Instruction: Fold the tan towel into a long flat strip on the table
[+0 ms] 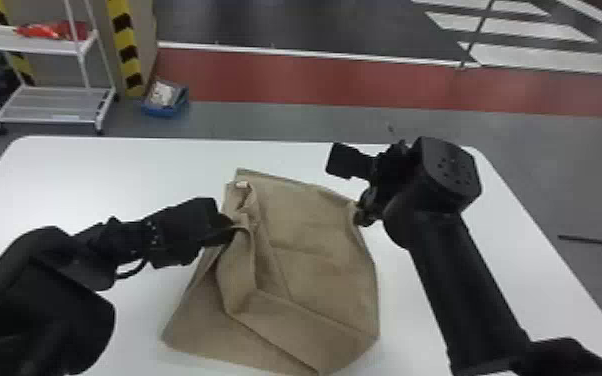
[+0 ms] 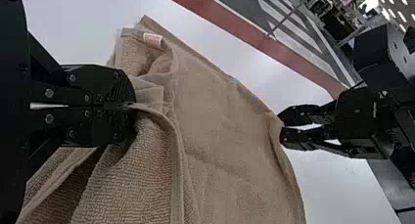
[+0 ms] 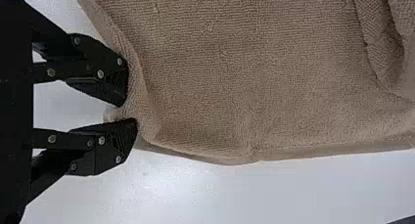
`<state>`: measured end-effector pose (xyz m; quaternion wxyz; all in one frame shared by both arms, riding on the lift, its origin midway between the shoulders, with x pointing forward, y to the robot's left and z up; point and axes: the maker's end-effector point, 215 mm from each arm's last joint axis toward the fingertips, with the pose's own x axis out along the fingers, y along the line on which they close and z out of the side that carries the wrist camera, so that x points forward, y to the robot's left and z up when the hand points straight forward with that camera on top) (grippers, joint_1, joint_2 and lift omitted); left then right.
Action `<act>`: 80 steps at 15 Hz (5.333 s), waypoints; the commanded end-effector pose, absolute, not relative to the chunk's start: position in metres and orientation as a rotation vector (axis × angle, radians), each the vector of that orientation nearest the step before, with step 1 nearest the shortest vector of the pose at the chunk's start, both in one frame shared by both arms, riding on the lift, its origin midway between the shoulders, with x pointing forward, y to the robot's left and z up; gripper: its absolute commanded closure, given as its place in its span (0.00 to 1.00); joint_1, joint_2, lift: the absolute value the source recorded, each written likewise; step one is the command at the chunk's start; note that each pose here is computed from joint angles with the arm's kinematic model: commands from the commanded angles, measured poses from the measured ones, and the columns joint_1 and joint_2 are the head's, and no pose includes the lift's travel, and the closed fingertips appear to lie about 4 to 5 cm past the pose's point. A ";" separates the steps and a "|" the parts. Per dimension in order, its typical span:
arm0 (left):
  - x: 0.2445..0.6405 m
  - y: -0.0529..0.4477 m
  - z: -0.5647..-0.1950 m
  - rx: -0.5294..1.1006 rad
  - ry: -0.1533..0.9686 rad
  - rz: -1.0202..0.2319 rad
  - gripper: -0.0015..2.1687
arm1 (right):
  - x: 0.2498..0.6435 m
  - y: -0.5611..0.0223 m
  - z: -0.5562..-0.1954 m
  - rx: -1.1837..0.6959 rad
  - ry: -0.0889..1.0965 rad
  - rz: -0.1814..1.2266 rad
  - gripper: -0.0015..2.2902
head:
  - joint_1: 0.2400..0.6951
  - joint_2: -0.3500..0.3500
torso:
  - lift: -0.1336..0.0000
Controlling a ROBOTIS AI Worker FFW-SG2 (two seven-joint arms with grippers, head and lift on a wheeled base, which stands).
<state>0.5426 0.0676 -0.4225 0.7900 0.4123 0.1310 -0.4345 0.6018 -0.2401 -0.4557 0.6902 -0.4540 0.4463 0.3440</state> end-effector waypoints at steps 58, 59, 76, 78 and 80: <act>0.480 0.324 -0.405 0.536 0.509 -0.440 0.50 | 0.388 -0.488 -0.367 -0.931 1.001 0.396 0.62 | 1.00 0.28 | 0.08; 0.482 0.310 -0.407 0.534 0.500 -0.449 0.34 | 0.387 -0.483 -0.370 -0.932 0.999 0.408 0.62 | 1.00 0.26 | 0.08; 0.485 0.122 -0.405 0.434 0.636 -0.804 0.25 | 0.409 -0.407 -0.419 -1.021 0.982 0.626 0.62 | 1.00 0.00 | 0.08; 0.485 0.109 -0.411 0.417 0.678 -0.820 0.25 | 0.412 -0.404 -0.425 -1.037 0.986 0.646 0.62 | 1.00 0.00 | 0.08; 0.492 0.093 -0.412 0.404 0.708 -0.838 0.25 | 0.412 -0.403 -0.427 -1.036 0.988 0.652 0.62 | 1.00 0.00 | 0.08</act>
